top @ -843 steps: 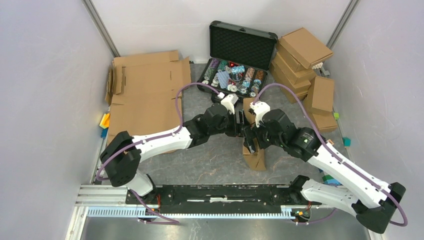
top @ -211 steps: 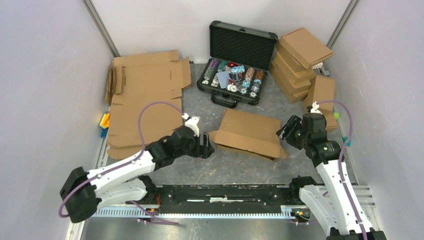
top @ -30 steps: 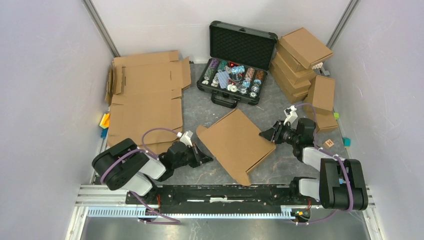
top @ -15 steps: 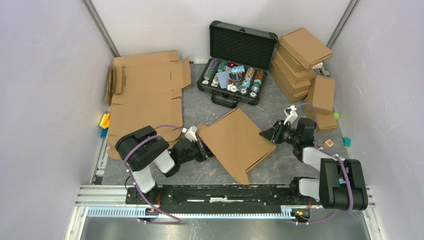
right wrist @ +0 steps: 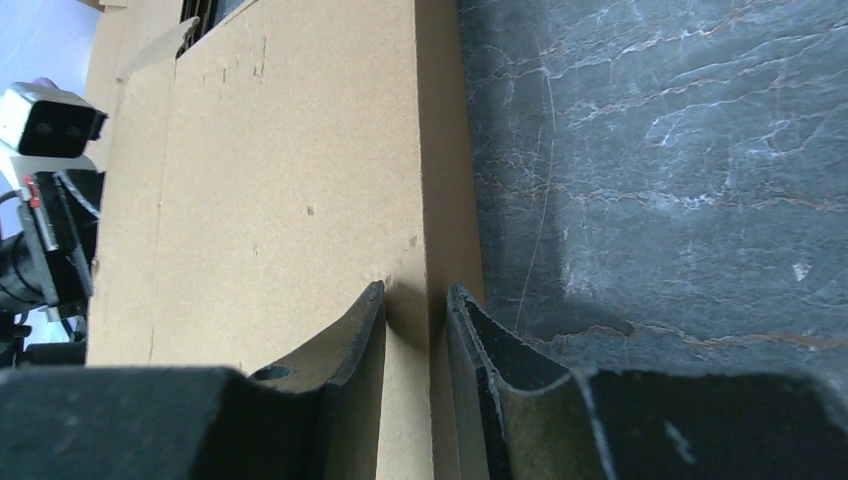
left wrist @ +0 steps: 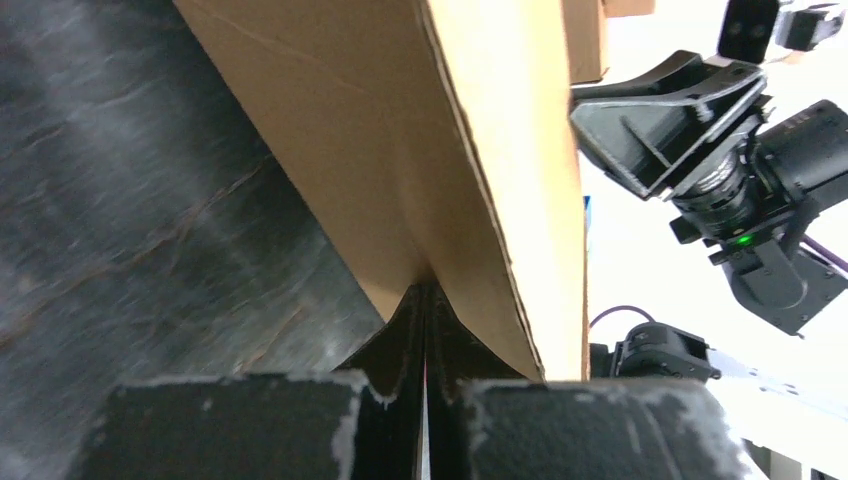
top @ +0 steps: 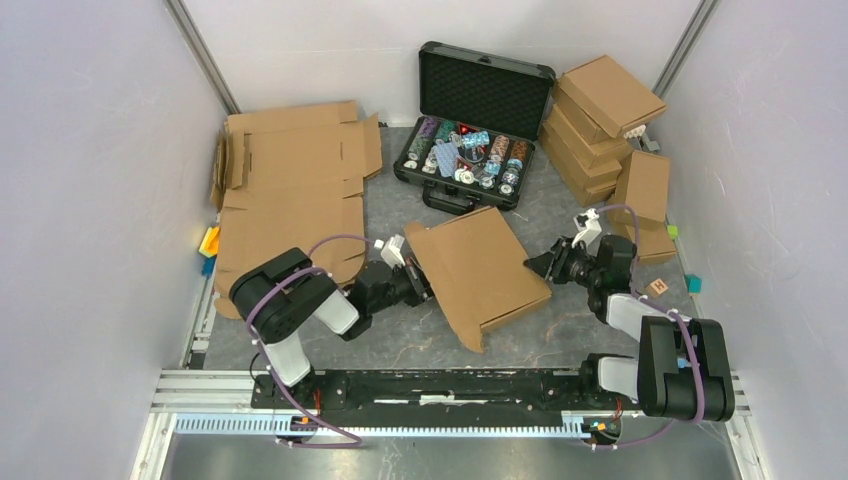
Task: Fold the paper box
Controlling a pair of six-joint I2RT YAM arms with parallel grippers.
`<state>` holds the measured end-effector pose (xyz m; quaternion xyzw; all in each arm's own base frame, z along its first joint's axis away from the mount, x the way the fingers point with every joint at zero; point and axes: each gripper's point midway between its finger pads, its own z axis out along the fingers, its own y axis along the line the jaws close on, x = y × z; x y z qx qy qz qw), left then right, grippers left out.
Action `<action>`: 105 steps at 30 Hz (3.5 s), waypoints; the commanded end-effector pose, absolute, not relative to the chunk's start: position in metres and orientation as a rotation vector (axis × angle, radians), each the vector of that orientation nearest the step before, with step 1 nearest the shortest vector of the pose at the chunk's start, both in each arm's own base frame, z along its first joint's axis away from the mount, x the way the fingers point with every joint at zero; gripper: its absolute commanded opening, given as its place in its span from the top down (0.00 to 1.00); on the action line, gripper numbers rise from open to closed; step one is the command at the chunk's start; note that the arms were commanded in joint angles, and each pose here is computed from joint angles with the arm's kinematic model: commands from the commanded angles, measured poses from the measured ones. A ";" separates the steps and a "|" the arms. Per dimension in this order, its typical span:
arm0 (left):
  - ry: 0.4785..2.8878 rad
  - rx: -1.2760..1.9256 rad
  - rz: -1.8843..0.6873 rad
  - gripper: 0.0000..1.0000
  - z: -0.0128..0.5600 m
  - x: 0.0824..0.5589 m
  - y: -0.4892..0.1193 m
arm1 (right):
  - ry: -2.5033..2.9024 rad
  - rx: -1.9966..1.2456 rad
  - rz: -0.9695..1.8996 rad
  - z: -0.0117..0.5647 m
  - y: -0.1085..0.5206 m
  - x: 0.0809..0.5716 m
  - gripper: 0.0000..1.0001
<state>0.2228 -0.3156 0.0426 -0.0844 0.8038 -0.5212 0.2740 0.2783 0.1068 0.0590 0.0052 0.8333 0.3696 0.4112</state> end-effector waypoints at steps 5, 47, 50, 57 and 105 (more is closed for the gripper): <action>2.005 -0.103 -1.500 0.98 0.106 0.245 -0.348 | 2.266 0.092 0.826 0.016 0.093 0.256 0.68; 1.924 0.186 -1.501 0.98 0.163 0.307 -0.476 | 2.249 0.303 0.749 0.009 0.052 0.275 0.63; 1.912 0.197 -1.520 0.98 0.163 0.311 -0.485 | 2.248 0.301 0.720 0.010 0.048 0.277 0.63; 1.900 0.258 -1.523 0.98 0.180 0.314 -0.496 | 2.229 0.286 0.676 0.017 0.044 0.278 0.63; 1.990 0.534 -1.432 0.83 0.216 0.263 -0.484 | 2.313 0.161 0.633 0.006 0.069 0.244 0.99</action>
